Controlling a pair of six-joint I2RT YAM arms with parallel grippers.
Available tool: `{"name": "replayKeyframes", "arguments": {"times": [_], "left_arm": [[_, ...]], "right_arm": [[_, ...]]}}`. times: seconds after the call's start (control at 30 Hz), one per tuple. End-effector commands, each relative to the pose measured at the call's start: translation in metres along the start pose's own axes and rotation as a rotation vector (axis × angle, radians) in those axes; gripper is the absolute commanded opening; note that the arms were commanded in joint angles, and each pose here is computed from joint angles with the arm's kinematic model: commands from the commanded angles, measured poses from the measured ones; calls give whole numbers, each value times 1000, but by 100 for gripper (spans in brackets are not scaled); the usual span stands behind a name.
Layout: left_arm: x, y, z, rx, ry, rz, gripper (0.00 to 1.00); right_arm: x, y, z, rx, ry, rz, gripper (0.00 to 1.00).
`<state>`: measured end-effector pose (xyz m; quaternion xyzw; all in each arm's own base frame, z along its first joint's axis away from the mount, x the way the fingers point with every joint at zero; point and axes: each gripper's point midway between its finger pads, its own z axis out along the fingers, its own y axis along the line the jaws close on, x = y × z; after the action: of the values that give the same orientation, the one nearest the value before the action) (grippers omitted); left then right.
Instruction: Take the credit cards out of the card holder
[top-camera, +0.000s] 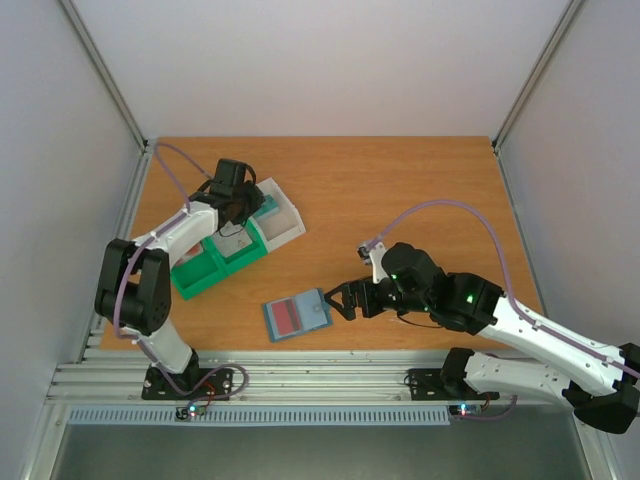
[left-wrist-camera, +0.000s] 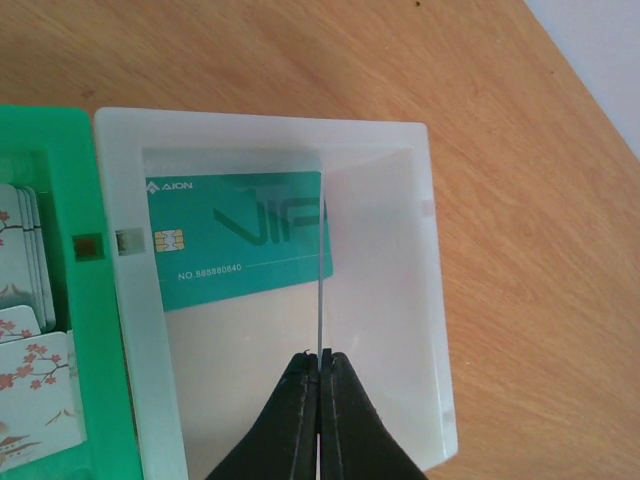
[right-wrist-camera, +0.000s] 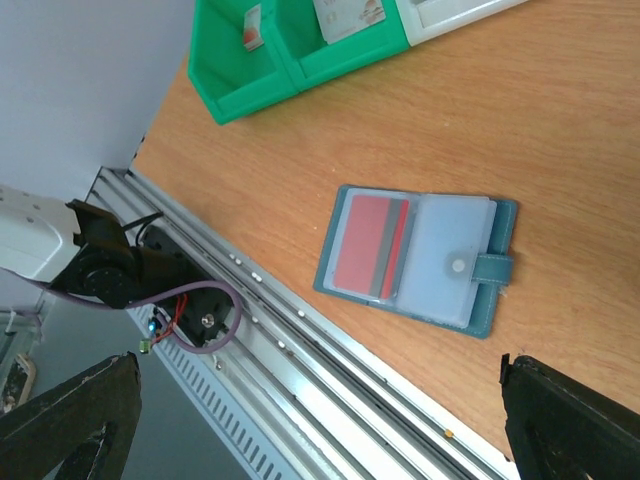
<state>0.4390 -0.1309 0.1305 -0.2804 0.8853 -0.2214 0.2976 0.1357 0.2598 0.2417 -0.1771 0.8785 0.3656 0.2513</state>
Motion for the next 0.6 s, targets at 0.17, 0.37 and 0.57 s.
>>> {"name": "replayKeyframes", "arguments": {"times": [0.17, 0.37, 0.57], "left_arm": [[-19, 2, 21, -18, -49, -27, 2], [-21, 4, 28, -34, -41, -27, 6], [-29, 6, 27, -79, -65, 5, 10]], "right_arm": [[-9, 1, -1, 21, -20, -28, 98], [-10, -1, 1, 36, -17, -37, 99], [-12, -1, 1, 42, -18, -48, 98]]}}
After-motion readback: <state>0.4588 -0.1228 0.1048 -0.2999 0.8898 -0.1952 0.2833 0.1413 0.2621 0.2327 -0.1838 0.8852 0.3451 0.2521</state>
